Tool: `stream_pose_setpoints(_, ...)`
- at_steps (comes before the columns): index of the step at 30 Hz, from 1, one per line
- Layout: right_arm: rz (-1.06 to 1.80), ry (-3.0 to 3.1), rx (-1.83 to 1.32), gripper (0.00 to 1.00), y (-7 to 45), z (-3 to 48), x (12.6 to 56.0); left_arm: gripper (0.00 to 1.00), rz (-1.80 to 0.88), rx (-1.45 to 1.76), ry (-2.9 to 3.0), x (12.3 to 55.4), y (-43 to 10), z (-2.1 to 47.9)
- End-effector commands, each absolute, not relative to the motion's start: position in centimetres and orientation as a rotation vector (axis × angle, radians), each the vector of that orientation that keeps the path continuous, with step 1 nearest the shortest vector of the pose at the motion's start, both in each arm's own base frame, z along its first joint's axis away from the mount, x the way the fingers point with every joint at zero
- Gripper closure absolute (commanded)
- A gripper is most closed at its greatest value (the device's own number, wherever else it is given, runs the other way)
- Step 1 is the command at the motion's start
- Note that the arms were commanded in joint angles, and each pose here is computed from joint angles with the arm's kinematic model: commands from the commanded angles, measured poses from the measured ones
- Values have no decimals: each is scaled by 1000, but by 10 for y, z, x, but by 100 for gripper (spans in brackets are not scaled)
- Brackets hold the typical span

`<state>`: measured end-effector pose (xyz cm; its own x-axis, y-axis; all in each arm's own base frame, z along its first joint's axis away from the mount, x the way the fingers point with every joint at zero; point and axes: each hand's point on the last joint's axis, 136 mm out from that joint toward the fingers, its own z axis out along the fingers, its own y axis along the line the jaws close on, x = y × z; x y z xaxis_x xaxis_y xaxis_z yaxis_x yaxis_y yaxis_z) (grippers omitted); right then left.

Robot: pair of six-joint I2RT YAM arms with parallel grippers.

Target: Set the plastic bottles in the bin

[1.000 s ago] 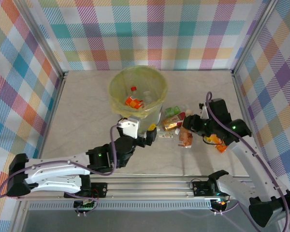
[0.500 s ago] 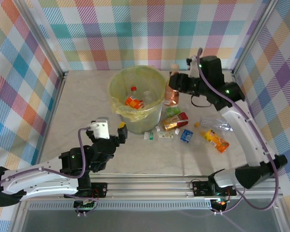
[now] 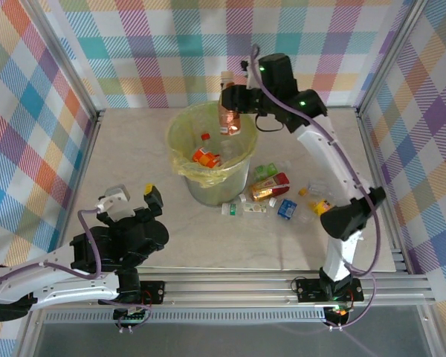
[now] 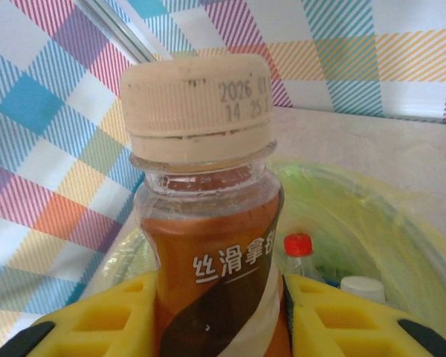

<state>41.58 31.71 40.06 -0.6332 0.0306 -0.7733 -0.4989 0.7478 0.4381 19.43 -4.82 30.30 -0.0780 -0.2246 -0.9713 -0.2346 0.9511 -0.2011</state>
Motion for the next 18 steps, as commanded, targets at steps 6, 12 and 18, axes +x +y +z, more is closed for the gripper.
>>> stream_pose_setpoints(6,524,2187,-572,73,331,357,422,0,41,-375,1619,192,-36,308)
stream_pose_setpoints(12,395,2217,-691,70,334,329,419,0,48,-372,1618,192,-36,306)
stream_pose_setpoints(18,312,2259,-734,64,331,306,420,0,45,-372,1623,192,-37,303)
